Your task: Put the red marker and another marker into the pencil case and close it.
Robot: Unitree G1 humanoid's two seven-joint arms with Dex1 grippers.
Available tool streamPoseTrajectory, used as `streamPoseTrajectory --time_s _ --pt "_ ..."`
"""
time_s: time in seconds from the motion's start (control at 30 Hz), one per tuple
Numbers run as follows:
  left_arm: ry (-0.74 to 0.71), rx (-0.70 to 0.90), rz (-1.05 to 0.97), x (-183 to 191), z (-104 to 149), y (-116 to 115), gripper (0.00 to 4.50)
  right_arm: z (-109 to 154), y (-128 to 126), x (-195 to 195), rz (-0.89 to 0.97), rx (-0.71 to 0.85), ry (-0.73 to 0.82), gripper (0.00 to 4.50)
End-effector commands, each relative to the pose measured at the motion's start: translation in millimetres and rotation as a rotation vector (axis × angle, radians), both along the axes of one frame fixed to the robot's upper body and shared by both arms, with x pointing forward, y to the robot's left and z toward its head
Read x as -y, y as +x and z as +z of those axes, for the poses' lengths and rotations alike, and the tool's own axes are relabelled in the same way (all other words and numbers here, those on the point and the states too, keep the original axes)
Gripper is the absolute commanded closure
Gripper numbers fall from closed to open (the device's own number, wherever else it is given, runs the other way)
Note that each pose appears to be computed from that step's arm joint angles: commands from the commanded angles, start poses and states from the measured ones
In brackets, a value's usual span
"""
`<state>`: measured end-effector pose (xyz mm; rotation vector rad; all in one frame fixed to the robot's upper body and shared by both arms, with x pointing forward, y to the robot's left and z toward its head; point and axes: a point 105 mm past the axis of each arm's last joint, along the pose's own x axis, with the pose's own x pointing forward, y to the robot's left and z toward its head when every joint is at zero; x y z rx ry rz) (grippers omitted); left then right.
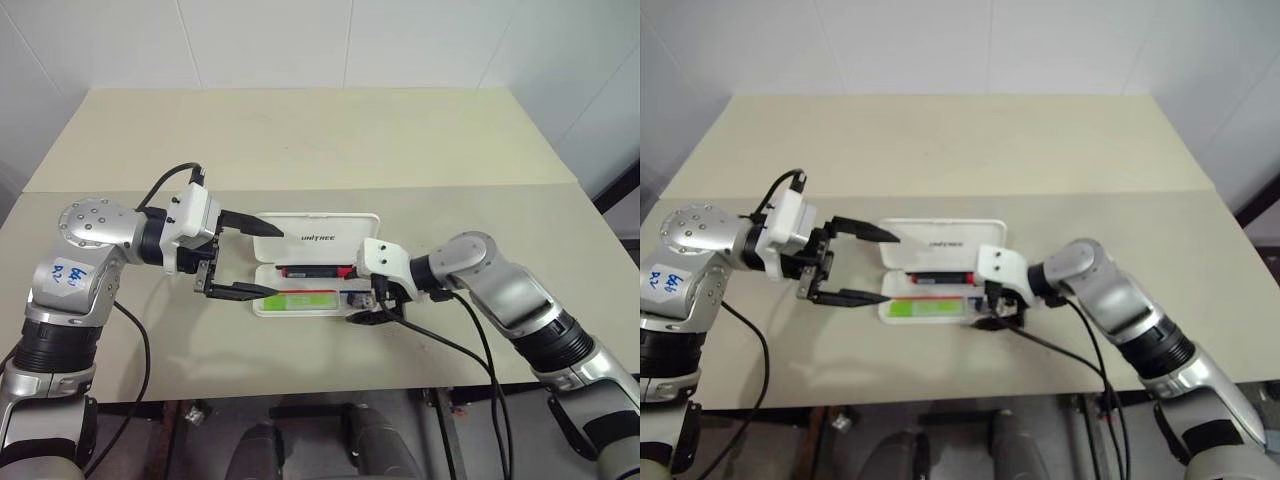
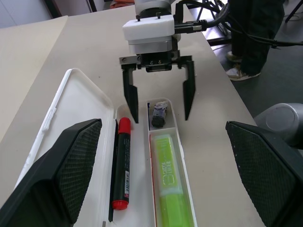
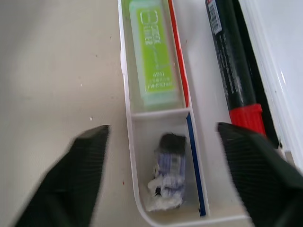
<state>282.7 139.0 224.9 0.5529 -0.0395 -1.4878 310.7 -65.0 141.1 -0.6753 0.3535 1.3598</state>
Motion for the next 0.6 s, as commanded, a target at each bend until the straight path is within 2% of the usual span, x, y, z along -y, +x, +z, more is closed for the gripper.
streamPoseTrajectory --time_s 0.03,0.27,0.37,0.6 --pt "0.000 0.041 0.000 -1 8 0 0.00 34 1 -8 0.066 0.094 0.125 0.04" --pt "0.003 0.036 -0.005 -1 8 5 0.00 70 -21 -5 0.232 0.108 0.384 0.04" --pt "0.009 0.032 0.005 -7 7 7 0.00 79 -30 7 0.259 0.123 0.430 0.04" --pt "0.037 0.008 0.092 -38 -1 7 0.00 104 -31 43 0.130 0.236 0.543 0.04"
